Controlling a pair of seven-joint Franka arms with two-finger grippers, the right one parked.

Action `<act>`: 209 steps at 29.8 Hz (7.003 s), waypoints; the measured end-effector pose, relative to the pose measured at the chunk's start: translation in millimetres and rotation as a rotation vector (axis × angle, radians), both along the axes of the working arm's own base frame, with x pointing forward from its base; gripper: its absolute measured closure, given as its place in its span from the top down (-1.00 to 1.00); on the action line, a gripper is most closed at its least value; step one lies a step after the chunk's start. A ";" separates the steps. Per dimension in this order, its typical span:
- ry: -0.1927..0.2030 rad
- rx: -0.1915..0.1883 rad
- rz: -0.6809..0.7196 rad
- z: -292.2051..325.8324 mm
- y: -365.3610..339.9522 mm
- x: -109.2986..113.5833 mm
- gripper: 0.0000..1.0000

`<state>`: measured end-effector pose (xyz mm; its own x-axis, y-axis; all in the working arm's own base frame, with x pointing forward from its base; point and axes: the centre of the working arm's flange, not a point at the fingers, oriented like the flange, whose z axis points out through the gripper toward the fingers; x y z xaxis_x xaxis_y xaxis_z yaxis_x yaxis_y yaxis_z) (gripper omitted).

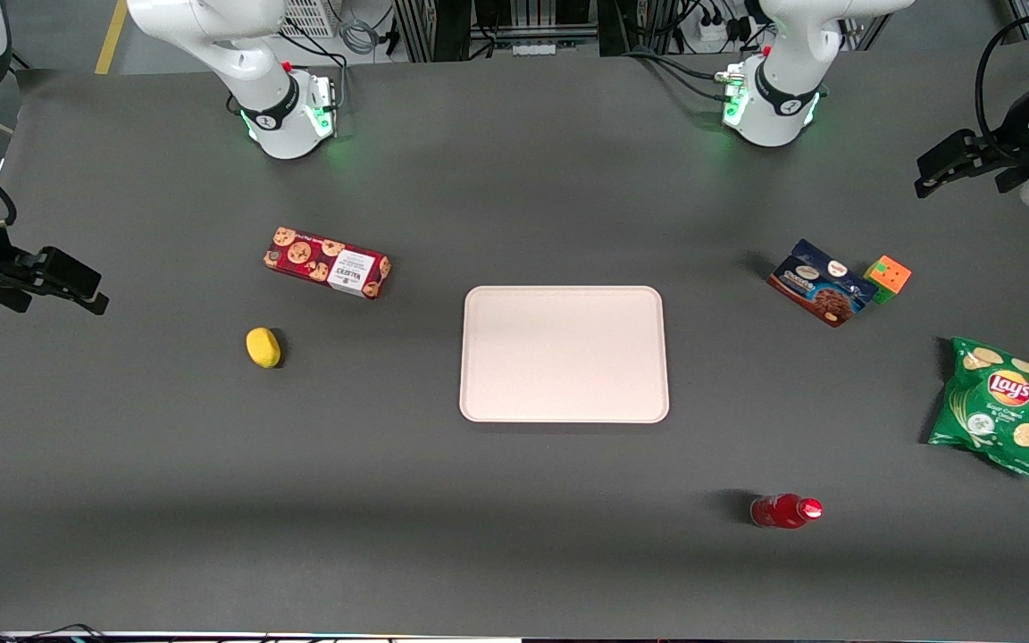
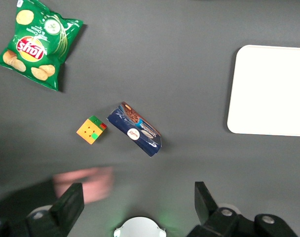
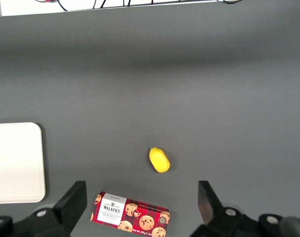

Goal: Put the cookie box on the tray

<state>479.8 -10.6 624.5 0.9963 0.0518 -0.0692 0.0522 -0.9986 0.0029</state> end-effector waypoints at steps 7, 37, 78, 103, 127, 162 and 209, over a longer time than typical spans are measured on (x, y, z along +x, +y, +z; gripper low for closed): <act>0.000 0.004 0.001 0.0 0.8 0.0 1.00; 0.000 0.027 0.004 0.0 5.5 0.1 1.00; 0.006 0.023 0.008 -33.0 9.4 30.2 1.00; -0.026 0.006 0.016 -17.8 11.1 31.1 1.00; -0.026 0.001 0.018 -14.8 11.5 30.6 1.00; 0.070 0.004 0.070 24.1 27.3 -9.4 1.00; -0.035 0.060 0.512 -317.3 39.7 -50.7 1.00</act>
